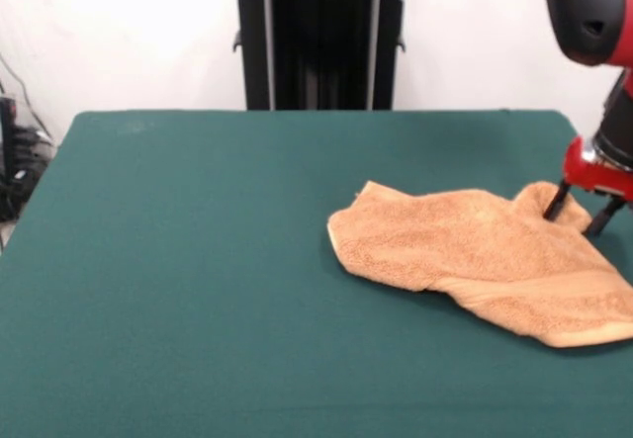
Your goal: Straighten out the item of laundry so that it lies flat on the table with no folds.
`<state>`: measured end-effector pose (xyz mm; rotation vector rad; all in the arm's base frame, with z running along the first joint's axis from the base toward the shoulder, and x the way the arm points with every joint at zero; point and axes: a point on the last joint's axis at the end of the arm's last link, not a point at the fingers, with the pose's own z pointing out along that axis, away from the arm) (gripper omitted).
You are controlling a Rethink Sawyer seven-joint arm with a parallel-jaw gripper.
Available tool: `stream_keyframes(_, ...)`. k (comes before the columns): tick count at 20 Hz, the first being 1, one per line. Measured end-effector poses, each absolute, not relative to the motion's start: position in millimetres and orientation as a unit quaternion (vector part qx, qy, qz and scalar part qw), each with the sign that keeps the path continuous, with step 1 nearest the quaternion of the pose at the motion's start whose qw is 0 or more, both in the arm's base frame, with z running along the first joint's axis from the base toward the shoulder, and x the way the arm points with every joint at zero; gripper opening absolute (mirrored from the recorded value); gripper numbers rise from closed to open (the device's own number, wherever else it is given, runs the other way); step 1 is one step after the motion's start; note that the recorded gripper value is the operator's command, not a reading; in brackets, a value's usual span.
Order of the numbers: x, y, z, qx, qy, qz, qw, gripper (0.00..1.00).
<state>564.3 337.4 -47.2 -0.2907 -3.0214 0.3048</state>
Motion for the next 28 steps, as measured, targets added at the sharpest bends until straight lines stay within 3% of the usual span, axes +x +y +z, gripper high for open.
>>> stream_keyframes(10,566.3,339.9,-47.6,-0.091,-0.989,0.108,0.051,1.0)
stream_keyframes(11,568.1,344.7,-48.3,-0.089,-0.989,0.109,0.052,0.0)
stream_keyframes(28,574.2,346.8,-49.8,-0.09,-0.987,0.114,0.065,0.0)
